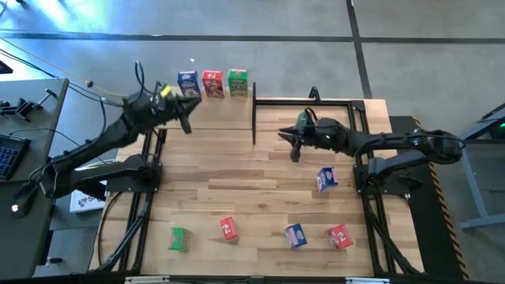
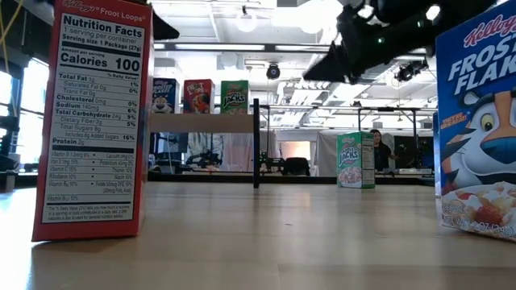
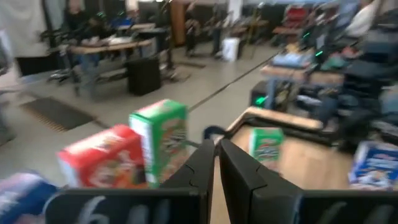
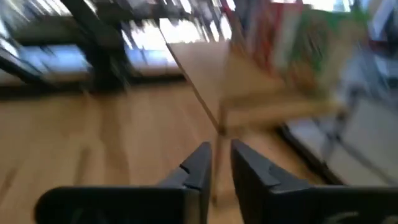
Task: Stack cereal on shelf
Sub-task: Put the top green cereal box on the shelf aligned with the other green cereal box
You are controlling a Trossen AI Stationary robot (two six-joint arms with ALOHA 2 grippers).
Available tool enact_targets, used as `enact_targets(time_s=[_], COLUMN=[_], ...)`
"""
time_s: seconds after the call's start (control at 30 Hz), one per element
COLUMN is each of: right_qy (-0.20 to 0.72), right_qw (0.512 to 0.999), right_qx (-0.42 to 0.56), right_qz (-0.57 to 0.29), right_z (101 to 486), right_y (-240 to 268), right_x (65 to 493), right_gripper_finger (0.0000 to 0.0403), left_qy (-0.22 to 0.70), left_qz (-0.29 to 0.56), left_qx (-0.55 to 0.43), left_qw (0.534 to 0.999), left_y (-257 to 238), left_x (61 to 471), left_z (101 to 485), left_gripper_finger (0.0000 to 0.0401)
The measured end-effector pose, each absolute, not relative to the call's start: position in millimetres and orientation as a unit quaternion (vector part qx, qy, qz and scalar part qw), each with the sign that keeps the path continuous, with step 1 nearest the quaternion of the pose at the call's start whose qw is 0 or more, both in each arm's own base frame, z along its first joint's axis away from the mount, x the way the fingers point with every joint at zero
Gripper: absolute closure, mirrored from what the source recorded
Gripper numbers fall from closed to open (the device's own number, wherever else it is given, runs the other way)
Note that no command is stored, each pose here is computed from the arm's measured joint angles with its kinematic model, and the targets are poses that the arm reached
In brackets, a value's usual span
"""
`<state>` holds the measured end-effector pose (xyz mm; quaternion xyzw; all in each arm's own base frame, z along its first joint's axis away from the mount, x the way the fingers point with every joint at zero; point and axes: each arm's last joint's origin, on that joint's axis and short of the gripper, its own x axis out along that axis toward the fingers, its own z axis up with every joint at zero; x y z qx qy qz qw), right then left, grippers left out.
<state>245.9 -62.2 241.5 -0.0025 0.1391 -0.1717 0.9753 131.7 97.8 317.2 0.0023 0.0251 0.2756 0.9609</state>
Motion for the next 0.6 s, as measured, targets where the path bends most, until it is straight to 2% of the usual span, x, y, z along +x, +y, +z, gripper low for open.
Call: enact_targets(time_s=[0.17,0.37,0.47,0.6], right_qy=[0.301,0.378,0.407,0.441], right_qw=[0.914,0.849,0.822,0.791], right_qx=[0.022,0.130,0.169,0.187], right_qz=[-0.271,-0.346,-0.361,-0.382], right_z=[273,295,291,279], right_y=[-68,-90,-102,-120], right_x=[238,230,229,227], right_gripper_finger=[0.0264,0.0186,0.0165,0.0159], left_qy=[0.005,-0.003,-0.003,0.006], left_qz=[0.242,0.212,0.204,0.198], left_qx=[-0.005,-0.007,-0.007,-0.010], left_qw=[0.970,0.977,0.979,0.980], left_y=[85,76,73,71], left_x=[133,137,138,139], left_z=[287,265,256,248], left_gripper_finger=[0.0382,0.0382,0.0382,0.0382])
